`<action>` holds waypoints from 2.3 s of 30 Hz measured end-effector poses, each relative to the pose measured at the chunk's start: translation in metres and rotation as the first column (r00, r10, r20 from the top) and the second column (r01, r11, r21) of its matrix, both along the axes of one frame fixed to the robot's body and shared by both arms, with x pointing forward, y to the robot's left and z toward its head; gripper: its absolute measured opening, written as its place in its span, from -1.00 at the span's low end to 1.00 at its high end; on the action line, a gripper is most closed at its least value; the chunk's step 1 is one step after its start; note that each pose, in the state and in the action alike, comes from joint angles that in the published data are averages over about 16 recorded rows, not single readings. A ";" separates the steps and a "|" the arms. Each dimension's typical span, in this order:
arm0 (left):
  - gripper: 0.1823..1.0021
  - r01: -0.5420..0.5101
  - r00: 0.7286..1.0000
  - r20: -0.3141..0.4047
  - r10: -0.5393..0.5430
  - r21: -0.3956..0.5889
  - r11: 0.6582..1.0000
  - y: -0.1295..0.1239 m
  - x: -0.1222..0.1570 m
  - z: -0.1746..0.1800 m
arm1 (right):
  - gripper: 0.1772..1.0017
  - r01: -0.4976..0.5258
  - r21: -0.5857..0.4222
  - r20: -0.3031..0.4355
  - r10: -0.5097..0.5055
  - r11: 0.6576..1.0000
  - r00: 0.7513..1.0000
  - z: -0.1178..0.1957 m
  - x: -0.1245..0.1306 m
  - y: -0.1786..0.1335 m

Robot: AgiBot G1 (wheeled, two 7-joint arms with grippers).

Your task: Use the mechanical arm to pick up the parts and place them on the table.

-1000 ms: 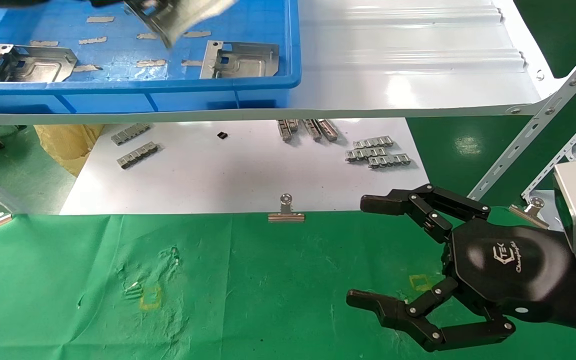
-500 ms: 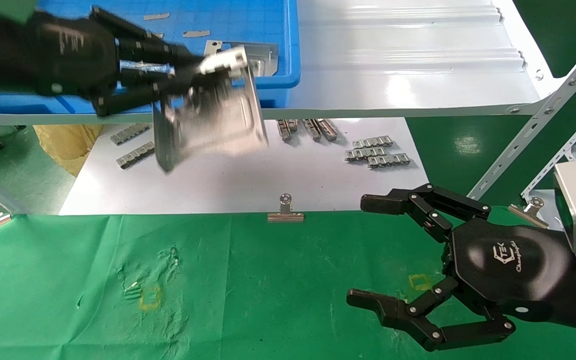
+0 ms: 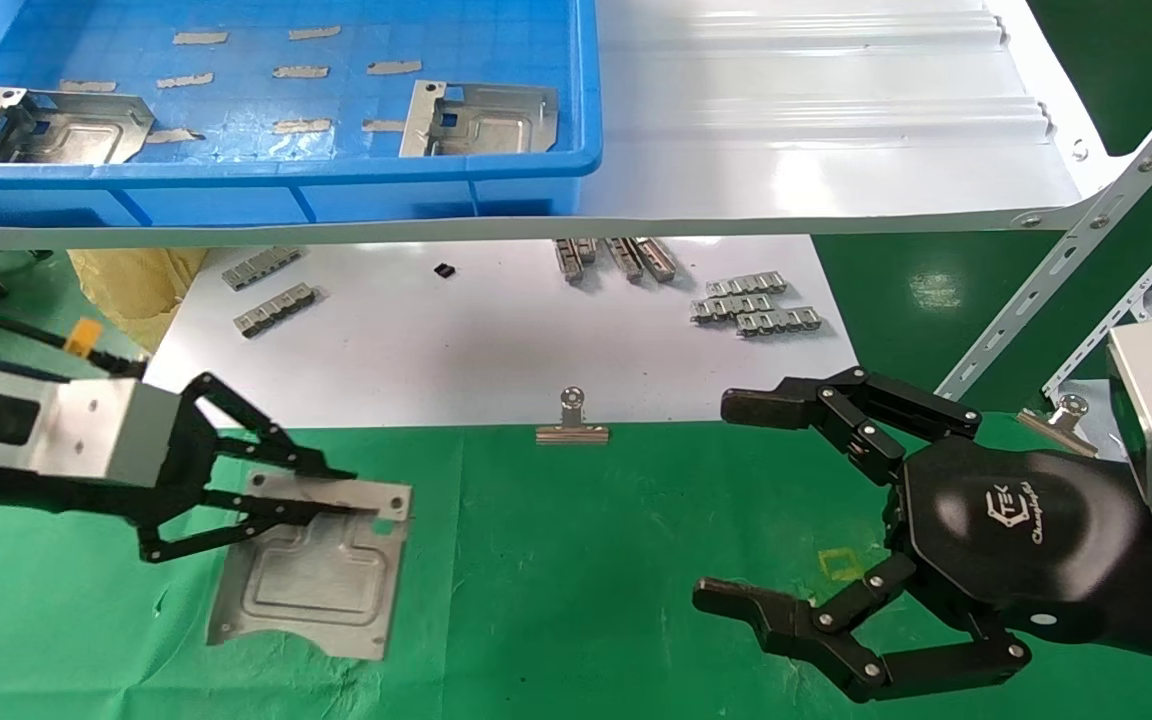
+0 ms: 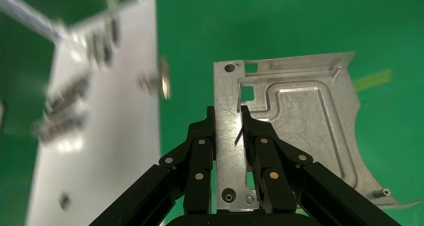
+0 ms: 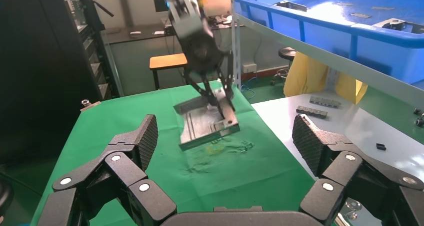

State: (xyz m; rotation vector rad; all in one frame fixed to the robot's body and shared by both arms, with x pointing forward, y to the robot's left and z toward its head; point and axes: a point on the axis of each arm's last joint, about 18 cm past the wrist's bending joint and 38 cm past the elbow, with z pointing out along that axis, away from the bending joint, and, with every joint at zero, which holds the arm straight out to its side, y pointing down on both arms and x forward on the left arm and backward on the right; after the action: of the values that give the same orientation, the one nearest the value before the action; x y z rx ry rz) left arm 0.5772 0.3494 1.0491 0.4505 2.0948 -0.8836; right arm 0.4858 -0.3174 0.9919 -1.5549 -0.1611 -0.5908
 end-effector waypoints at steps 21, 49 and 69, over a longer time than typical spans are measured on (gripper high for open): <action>-0.78 -0.129 0.989 -0.070 0.133 0.061 0.990 0.035 0.056 -0.092 | 1.00 0.000 0.000 0.000 0.000 1.000 1.000 0.000 0.000 0.000; 0.11 -0.121 0.973 -0.223 0.062 -0.262 0.957 0.029 0.033 -0.080 | 1.00 0.000 0.000 0.000 0.000 1.000 1.000 0.000 0.000 0.000; 0.91 -0.044 0.972 -0.229 -0.046 -0.375 0.926 0.002 0.020 -0.081 | 1.00 0.001 0.000 0.000 -0.001 1.000 1.000 0.000 0.000 0.000</action>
State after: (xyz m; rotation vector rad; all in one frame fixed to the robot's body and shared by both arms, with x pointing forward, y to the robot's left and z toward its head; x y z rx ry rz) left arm 0.5975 0.3517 0.9682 0.1460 2.0611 -1.3644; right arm 0.4859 -0.3175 0.9919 -1.5546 -0.1605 -0.5912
